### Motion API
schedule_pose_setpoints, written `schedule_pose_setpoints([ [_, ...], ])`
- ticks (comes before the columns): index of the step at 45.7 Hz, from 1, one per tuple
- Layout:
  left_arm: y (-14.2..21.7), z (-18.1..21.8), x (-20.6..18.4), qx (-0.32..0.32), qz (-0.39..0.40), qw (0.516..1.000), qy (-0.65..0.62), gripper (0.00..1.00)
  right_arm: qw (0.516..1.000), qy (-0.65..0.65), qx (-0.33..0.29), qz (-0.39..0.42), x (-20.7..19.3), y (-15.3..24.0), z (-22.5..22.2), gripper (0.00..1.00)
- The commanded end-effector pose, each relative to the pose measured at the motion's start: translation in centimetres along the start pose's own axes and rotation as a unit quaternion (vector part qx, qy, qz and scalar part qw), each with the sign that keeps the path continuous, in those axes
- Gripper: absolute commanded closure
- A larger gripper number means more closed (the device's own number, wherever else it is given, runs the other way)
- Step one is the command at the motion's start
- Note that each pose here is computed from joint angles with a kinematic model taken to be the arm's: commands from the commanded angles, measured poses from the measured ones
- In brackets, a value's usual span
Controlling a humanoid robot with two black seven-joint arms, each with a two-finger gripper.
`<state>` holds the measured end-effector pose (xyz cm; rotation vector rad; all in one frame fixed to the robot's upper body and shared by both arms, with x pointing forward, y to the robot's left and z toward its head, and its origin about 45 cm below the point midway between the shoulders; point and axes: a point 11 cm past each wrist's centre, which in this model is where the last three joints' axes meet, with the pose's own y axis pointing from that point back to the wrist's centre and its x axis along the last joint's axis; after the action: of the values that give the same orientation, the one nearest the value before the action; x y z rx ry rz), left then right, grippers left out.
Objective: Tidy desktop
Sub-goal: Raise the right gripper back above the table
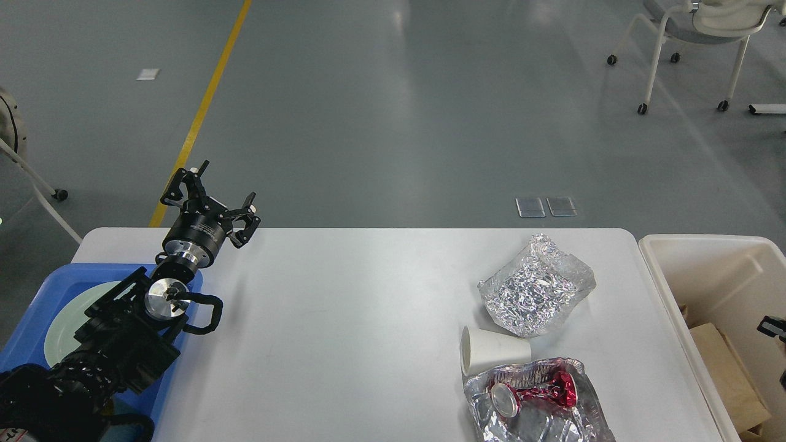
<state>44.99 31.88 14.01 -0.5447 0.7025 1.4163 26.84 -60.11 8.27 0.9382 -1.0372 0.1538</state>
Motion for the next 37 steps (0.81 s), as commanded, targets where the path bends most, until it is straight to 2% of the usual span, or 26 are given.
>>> schedule_pose_setpoints([
  [1,0.0,0.0,0.0,0.000,0.001,1.000,0.000,0.02,1.000,-0.019,0.003,0.004,0.0,0.0,-0.7,0.00],
  [7,0.0,0.0,0.1,0.000,0.001,1.000,0.000,0.02,0.999,-0.012,0.030,0.020,4.8,0.2,-3.9,0.00],
  [10,0.0,0.0,0.0,0.000,0.000,1.000,0.000,0.02,0.999,0.001,0.034,0.001,6.6,0.7,-4.5,0.00],
  [16,0.0,0.0,0.0,0.001,0.000,1.000,0.000,0.02,0.996,-0.008,0.070,-0.054,13.4,3.8,-8.1,0.00],
  [20,0.0,0.0,0.0,0.000,0.000,1.000,0.000,0.02,0.985,-0.033,0.128,-0.109,17.5,8.9,-12.2,0.00],
  [25,0.0,0.0,0.0,0.000,0.001,1.000,0.000,0.02,0.961,-0.008,0.210,-0.178,19.2,17.4,-17.5,0.00],
  [32,0.0,0.0,0.0,0.000,0.001,1.000,0.000,0.02,0.924,0.093,0.291,-0.232,16.4,29.8,-23.3,0.00],
  [35,0.0,0.0,0.1,0.000,0.001,1.000,0.000,0.02,0.907,0.136,0.313,-0.247,14.6,33.9,-24.6,0.00],
  [37,0.0,0.0,0.1,0.000,0.001,1.000,0.000,0.02,0.899,0.154,0.332,-0.242,14.8,35.8,-25.9,0.00],
])
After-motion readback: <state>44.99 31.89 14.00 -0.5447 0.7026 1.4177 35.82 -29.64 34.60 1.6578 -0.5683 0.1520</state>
